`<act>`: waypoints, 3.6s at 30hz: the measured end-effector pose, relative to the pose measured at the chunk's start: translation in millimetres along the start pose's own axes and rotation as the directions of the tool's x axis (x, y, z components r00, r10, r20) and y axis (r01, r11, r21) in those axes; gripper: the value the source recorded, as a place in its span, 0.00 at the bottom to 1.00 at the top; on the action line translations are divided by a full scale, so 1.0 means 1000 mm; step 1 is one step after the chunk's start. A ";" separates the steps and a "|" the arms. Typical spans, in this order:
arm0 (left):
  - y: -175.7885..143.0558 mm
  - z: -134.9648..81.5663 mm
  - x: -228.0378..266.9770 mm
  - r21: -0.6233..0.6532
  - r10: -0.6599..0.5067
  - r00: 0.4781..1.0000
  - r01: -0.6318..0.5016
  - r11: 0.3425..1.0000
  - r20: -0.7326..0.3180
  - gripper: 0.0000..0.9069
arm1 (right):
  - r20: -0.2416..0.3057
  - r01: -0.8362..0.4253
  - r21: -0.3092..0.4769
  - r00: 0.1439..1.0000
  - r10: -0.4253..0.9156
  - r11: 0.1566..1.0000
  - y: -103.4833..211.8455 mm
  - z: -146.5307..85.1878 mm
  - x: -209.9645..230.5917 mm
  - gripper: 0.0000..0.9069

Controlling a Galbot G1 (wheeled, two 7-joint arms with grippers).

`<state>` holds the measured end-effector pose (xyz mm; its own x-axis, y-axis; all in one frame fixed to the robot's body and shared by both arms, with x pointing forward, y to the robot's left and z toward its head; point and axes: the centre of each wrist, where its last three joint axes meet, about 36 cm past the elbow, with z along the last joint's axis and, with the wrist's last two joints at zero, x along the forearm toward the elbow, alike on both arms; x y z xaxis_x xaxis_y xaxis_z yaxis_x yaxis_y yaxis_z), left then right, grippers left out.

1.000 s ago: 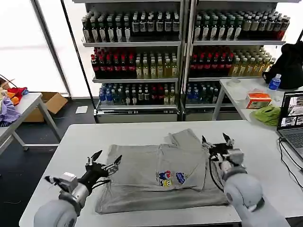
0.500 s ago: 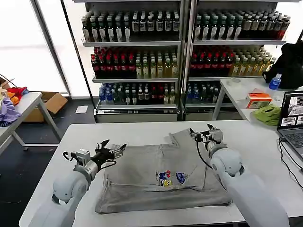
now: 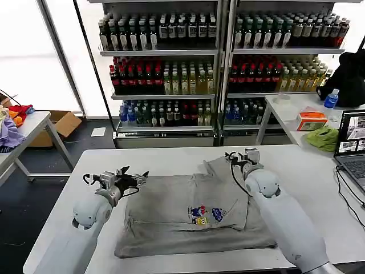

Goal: Fold and organize the clothes.

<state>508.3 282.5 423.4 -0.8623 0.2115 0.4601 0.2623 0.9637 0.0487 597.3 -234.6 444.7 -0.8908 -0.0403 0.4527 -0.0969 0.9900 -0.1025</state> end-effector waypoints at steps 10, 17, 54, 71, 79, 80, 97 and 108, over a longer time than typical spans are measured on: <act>0.006 0.008 -0.014 -0.004 -0.025 0.999 0.025 1.000 -0.040 1.00 | -0.036 -0.005 -0.020 0.999 0.004 1.000 0.006 0.001 -0.021 1.00; 0.008 0.012 -0.016 -0.005 -0.035 0.998 0.035 0.999 -0.054 1.00 | -0.066 -0.010 -0.025 0.998 0.008 1.000 0.013 0.006 -0.033 1.00; -0.005 0.038 -0.025 0.046 -0.001 0.995 0.006 0.999 -0.102 0.00 | -0.133 -0.012 -0.054 0.991 0.005 0.998 0.019 0.056 -0.027 0.00; -0.009 0.025 -0.009 0.097 0.025 0.999 -0.027 0.995 0.023 0.00 | 0.012 0.002 -0.134 1.000 0.000 0.991 0.016 0.025 0.024 0.00; -0.010 0.018 0.018 0.087 0.026 0.995 -0.035 0.996 0.099 0.00 | 0.109 -0.002 -0.151 0.994 0.019 0.989 0.006 0.011 0.065 0.00; -0.010 0.017 0.022 0.084 0.027 0.994 -0.036 0.996 0.104 0.01 | 0.117 -0.004 -0.152 0.993 0.023 0.988 0.004 0.012 0.071 0.00; -0.018 0.041 0.090 0.058 0.010 0.991 -0.018 0.998 0.137 0.00 | 0.153 -0.015 -0.159 0.987 0.040 0.987 0.020 0.056 0.180 0.00; -0.037 0.066 0.126 0.060 0.018 0.994 -0.024 0.998 0.104 0.00 | 0.058 -0.079 -0.137 0.994 0.088 0.987 0.025 0.102 0.214 0.00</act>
<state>361.1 283.9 421.0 -0.8979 0.2447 0.3658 0.2569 0.9663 -0.0158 358.4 -231.9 448.4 -0.9202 0.0392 0.3896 0.0357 0.9992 -0.0161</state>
